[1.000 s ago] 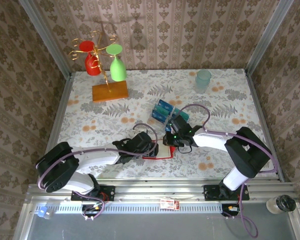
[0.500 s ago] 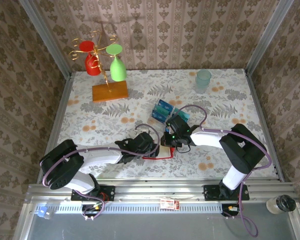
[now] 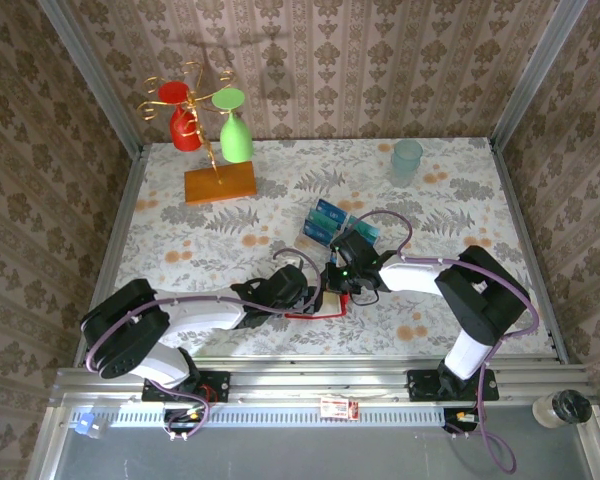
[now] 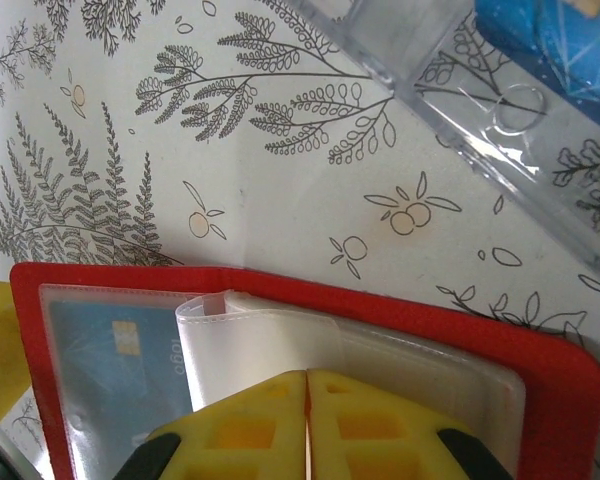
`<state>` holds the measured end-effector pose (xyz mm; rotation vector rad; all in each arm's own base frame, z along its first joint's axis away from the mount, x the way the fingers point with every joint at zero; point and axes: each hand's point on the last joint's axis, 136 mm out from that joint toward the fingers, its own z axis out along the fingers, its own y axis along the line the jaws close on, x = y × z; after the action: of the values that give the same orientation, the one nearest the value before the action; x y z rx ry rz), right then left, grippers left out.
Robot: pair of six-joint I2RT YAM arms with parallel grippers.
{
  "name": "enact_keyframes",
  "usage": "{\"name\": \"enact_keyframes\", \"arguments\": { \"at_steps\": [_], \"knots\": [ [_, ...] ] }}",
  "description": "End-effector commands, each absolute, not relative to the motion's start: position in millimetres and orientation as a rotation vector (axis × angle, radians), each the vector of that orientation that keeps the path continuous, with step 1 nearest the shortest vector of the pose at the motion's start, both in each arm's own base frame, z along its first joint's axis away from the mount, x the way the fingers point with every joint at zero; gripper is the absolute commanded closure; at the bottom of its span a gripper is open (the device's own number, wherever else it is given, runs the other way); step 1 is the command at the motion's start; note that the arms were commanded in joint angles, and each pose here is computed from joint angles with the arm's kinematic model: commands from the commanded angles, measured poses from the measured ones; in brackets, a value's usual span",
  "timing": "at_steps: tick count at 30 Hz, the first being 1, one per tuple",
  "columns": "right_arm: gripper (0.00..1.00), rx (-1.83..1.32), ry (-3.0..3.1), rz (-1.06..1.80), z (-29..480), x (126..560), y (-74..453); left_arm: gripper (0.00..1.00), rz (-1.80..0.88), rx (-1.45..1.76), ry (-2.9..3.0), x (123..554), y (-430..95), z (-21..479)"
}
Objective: Put the credit cards into the card holder
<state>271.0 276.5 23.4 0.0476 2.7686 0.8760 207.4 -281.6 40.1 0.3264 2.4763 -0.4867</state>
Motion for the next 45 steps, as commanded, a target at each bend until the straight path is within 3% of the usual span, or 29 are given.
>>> {"name": "enact_keyframes", "arguments": {
  "at_steps": [1, 8, 11, 16, 21, 34, 45],
  "knots": [
    [0.91, 0.062, 2.806, 0.883, 14, 265, 278, 0.03, -0.451, 0.368, 2.501, 200, -276, 24],
    [0.87, 0.070, 2.795, 0.896, 20, 267, 281, 0.16, -0.432, 0.373, 2.521, 195, -271, 11],
    [0.83, 0.068, 2.780, 0.904, 27, 271, 281, 0.17, -0.430, 0.368, 2.525, 194, -270, 8],
    [0.67, 0.079, 2.723, 0.896, 47, 280, 272, 0.18, -0.433, 0.361, 2.521, 194, -268, 8],
    [0.60, 0.087, 2.707, 0.876, 54, 283, 265, 0.18, -0.433, 0.362, 2.523, 194, -269, 7],
    [0.59, 0.074, 2.768, 0.940, 27, 277, 274, 0.19, -0.441, 0.362, 2.519, 194, -270, 8],
    [0.63, -0.028, 2.731, 1.101, 39, 273, 294, 0.17, -0.440, 0.361, 2.512, 194, -269, 10]
  ]
}}
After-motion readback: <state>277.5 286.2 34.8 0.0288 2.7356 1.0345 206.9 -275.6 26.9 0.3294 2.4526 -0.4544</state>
